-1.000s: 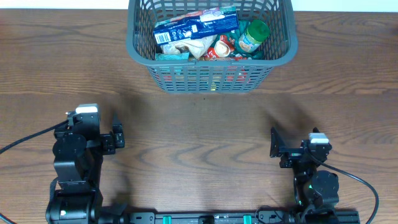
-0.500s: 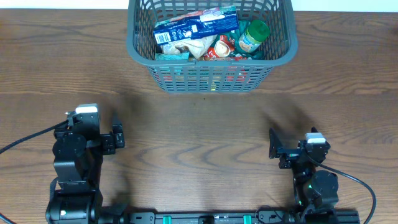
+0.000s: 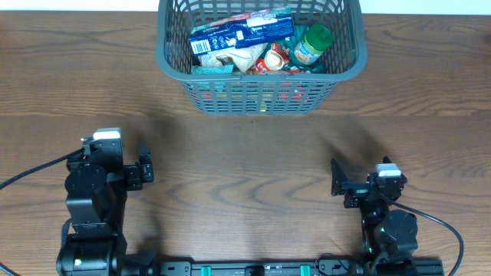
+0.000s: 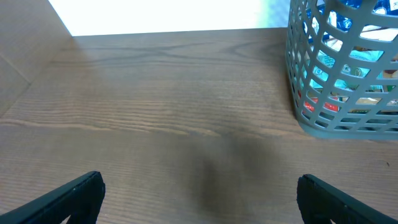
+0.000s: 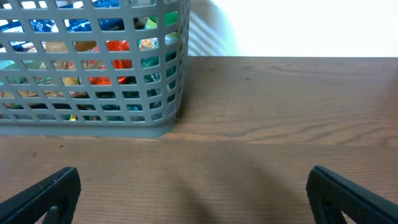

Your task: Pack container

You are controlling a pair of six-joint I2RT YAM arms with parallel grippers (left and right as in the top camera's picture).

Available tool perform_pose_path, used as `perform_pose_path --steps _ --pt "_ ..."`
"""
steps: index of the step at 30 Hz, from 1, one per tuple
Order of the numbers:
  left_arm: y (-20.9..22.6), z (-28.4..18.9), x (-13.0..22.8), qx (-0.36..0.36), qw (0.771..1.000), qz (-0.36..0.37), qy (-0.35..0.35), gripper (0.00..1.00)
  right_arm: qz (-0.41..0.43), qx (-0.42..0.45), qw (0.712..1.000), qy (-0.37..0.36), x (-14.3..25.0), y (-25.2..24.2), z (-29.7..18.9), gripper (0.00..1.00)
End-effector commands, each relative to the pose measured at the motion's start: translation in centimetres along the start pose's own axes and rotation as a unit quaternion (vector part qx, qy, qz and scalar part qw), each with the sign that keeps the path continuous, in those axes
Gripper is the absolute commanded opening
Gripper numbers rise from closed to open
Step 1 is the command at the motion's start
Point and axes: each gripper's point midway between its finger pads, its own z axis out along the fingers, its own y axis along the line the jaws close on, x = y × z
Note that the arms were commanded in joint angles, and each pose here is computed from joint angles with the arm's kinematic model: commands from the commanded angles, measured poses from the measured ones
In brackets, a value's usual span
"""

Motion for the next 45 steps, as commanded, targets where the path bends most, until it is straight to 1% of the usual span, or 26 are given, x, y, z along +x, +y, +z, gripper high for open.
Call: perform_pose_path --steps 1,15,19,21,23,26,28,36,41,43,45 --pt "-0.1 -0.1 -0.2 0.002 1.000 -0.008 -0.006 0.99 -0.007 0.002 1.000 -0.001 0.1 -0.1 0.0 0.99" --pt "-0.1 -0.1 -0.2 0.002 1.000 -0.008 -0.006 0.99 -0.007 0.002 1.000 -0.001 0.1 -0.1 0.0 0.99" --pt "-0.2 -0.8 0.1 0.006 1.000 -0.006 -0.006 0.99 -0.007 0.002 1.000 -0.001 0.1 -0.1 0.0 0.99" --pt "-1.1 -1.7 1.0 0.028 1.000 0.000 0.002 0.98 -0.007 0.002 1.000 -0.001 0.1 -0.1 0.0 0.99" --pt "-2.5 -2.5 1.7 0.064 0.998 0.005 0.003 0.99 -0.007 0.002 1.000 -0.001 0.1 -0.1 0.0 0.99" --pt "-4.5 -3.3 2.7 0.117 0.993 0.013 -0.011 0.99 -0.007 0.002 1.000 -0.001 0.1 -0.1 0.0 0.99" --pt "-5.1 -3.1 3.4 0.129 0.991 0.016 -0.024 0.98 -0.007 0.002 1.000 -0.001 0.1 -0.1 0.0 0.99" --pt "-7.1 -0.7 5.5 0.158 0.980 0.017 -0.123 0.98 -0.007 0.002 1.000 -0.001 0.1 -0.1 0.0 0.99" --pt "-7.4 -0.1 5.4 0.160 0.971 0.013 -0.179 0.99 -0.007 0.002 1.000 -0.001 0.1 -0.1 0.0 0.99" --pt "-7.5 0.2 5.8 0.160 0.971 0.019 -0.176 0.99 -0.007 0.002 1.000 -0.001 0.1 -0.1 0.0 0.99" --pt "-7.6 0.7 6.9 0.161 0.974 0.020 -0.157 0.99 -0.007 0.002 1.000 -0.001 0.1 -0.1 0.0 0.99"
